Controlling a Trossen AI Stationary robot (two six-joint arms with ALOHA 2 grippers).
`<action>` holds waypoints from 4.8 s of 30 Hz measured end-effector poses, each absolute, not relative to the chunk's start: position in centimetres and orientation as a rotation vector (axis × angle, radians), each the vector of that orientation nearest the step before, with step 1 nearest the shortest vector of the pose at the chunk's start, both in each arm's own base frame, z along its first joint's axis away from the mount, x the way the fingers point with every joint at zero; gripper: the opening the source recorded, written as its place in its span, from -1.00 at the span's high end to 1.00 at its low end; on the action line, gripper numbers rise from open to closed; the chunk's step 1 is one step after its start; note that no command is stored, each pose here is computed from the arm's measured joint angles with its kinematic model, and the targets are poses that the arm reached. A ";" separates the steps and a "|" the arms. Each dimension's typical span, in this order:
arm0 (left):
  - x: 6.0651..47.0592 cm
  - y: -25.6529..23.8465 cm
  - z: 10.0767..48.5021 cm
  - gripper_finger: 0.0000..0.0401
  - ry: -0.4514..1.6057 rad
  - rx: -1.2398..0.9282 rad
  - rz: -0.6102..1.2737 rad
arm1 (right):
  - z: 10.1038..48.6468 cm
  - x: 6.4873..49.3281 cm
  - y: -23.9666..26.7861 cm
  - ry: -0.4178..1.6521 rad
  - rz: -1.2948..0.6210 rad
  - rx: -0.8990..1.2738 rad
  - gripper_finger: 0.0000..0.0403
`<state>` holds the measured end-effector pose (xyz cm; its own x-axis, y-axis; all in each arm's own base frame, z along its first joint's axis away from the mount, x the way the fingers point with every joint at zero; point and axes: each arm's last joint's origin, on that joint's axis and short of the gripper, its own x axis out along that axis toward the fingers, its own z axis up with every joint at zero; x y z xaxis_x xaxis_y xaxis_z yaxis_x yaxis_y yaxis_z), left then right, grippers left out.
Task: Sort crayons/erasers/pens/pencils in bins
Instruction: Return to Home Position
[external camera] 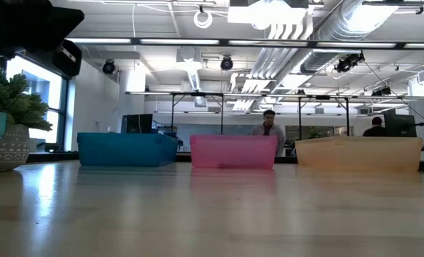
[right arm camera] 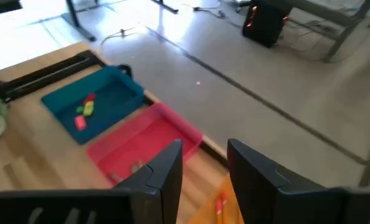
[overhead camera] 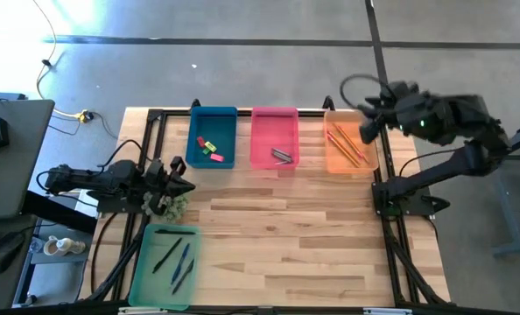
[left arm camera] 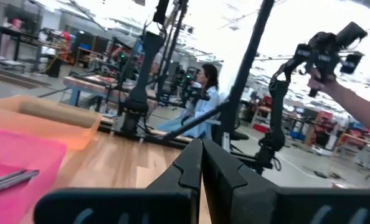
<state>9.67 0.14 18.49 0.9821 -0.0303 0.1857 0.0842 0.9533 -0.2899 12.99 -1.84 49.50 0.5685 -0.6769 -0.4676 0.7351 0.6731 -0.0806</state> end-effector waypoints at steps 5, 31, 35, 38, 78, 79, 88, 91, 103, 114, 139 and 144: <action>9.7 0.3 18.5 1.00 -0.186 -0.306 -0.010 | 44.9 10.9 -1.2 0.416 -0.778 0.206 0.42; 9.7 0.3 18.5 1.00 -0.186 -0.306 -0.010 | 23.5 11.7 1.4 0.081 0.110 0.161 0.42; 9.7 0.3 18.5 1.00 -0.186 -0.306 -0.010 | 21.6 11.3 1.4 0.033 0.115 0.172 0.42; 9.7 0.3 18.5 1.00 -0.185 -0.306 -0.010 | 20.4 11.0 1.3 0.028 0.115 0.178 0.42; 9.7 0.3 18.5 1.00 -0.186 -0.306 -0.010 | 16.2 10.7 1.0 0.071 0.022 0.291 0.42; 9.7 0.3 18.5 1.00 -0.187 -0.306 -0.010 | 16.2 10.7 1.0 0.071 0.022 0.291 0.42; 9.7 0.3 18.5 1.00 -0.186 -0.306 -0.010 | 16.2 10.7 1.0 0.071 0.022 0.291 0.42; 9.7 0.3 18.5 1.00 -0.186 -0.306 -0.010 | 16.2 10.7 1.0 0.071 0.022 0.291 0.42; 9.7 0.3 18.5 1.00 -0.186 -0.306 -0.010 | 16.2 10.7 1.0 0.071 0.022 0.291 0.42; 9.7 0.3 18.5 1.00 -0.187 -0.306 -0.010 | 16.1 10.7 1.0 0.071 0.022 0.291 0.42; 9.7 0.3 18.5 1.00 -0.186 -0.306 -0.010 | 16.1 10.7 1.0 0.072 0.022 0.291 0.42; 9.7 0.3 18.5 1.00 -0.187 -0.306 -0.010 | 16.1 10.7 1.0 0.072 0.022 0.291 0.42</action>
<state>9.67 0.28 18.49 0.9827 0.0181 0.1841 0.0384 0.9536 -0.2987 10.67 1.03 16.13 0.9972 0.0321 -0.0677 -0.0114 0.9577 0.2874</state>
